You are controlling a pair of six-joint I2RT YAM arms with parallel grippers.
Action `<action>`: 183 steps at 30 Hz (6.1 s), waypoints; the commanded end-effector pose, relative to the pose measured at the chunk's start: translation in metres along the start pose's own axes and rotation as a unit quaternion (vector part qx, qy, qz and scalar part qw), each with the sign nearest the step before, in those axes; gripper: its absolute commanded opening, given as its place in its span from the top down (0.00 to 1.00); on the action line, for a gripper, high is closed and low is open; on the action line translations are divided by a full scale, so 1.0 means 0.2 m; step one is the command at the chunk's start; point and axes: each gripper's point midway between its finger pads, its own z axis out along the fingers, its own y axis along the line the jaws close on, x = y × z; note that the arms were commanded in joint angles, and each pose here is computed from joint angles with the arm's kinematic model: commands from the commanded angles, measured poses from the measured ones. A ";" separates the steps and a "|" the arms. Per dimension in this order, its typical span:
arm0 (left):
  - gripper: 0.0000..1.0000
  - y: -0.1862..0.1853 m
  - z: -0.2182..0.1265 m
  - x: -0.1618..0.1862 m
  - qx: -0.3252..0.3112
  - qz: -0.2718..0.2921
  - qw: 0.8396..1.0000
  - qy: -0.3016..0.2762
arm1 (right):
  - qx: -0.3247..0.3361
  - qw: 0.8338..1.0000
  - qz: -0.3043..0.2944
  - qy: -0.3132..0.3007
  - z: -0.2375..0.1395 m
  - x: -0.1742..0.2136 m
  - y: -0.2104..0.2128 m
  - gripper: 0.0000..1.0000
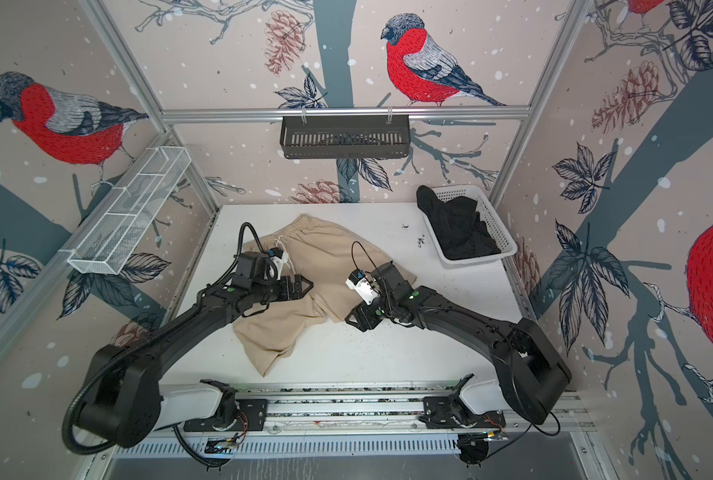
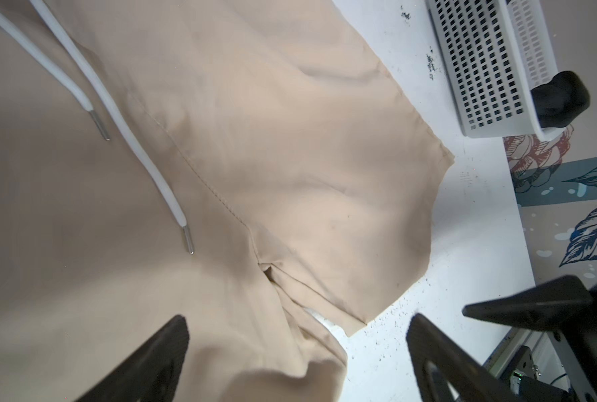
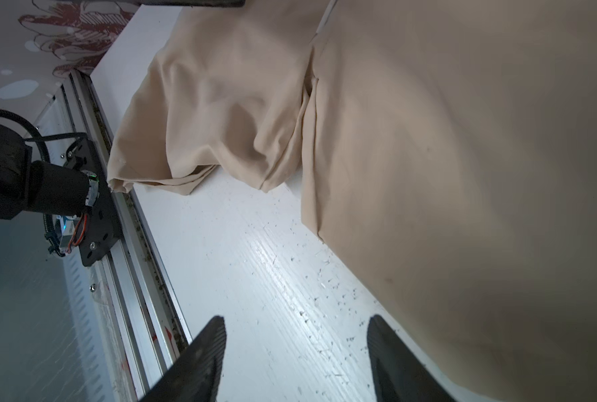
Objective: Fold and stack the shorts
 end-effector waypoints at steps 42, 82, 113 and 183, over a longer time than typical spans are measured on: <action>0.02 0.27 0.02 -0.24 -0.051 -0.031 0.997 -0.050 | -0.095 0.991 -0.081 -0.037 0.68 -0.15 0.30 0.48; 0.02 0.23 0.04 -0.28 -0.056 0.021 0.997 -0.047 | 0.025 0.995 0.072 0.064 0.21 -0.36 -0.02 0.57; 0.02 -0.02 0.95 -0.48 -0.011 0.106 0.992 0.062 | 0.100 0.977 0.173 -0.080 -0.24 -0.03 -0.41 0.52; 0.02 -0.12 0.59 -0.47 0.014 0.209 0.978 0.021 | 0.065 0.976 0.209 -0.023 -0.10 -0.08 -0.46 0.39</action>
